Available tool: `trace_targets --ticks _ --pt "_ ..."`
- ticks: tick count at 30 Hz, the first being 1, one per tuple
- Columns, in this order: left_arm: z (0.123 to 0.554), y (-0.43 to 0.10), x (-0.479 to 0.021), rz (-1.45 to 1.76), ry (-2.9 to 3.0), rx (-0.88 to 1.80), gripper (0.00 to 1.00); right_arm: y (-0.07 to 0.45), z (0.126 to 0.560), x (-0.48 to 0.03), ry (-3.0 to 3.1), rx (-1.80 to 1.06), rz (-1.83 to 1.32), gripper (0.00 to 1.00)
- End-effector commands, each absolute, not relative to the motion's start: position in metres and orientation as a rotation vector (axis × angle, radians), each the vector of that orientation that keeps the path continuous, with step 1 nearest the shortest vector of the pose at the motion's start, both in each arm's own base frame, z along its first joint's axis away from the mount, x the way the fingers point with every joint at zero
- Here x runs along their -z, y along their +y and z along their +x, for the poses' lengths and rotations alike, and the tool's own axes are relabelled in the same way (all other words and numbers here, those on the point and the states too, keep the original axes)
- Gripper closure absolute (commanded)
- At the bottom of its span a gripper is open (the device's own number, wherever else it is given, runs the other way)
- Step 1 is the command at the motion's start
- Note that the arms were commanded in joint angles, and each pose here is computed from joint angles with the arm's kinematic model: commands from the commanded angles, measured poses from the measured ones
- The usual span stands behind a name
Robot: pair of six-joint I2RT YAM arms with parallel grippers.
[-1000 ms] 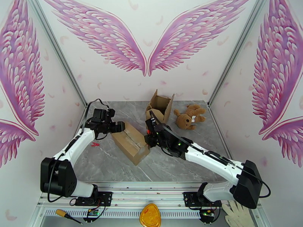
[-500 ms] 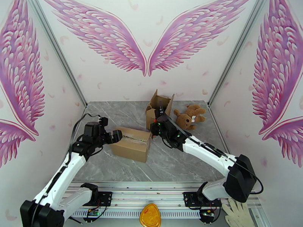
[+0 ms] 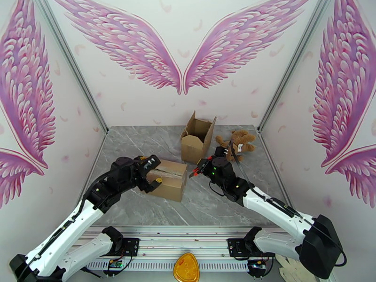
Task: Unpack the express box
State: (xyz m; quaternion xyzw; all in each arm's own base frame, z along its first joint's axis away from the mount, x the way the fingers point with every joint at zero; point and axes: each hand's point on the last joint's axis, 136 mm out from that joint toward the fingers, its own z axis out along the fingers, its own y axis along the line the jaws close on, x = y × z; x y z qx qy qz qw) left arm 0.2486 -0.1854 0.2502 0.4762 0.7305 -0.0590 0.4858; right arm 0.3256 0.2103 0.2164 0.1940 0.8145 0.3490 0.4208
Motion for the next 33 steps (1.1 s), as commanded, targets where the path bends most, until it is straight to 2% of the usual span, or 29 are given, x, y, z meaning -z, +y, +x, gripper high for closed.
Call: trace_targets --ticks 1,9,33 --pt "0.233 -0.199 -0.239 1.466 1.597 0.04 0.01 0.213 0.331 -0.246 1.912 -1.017 0.564 1.0" --pt "0.228 -0.218 -0.206 1.699 1.529 -0.062 0.01 0.216 0.336 -0.248 1.888 -1.043 0.59 1.0" --pt "0.244 -0.25 -0.183 1.706 1.512 -0.017 0.01 0.227 0.347 -0.224 1.941 -1.03 0.622 1.0"
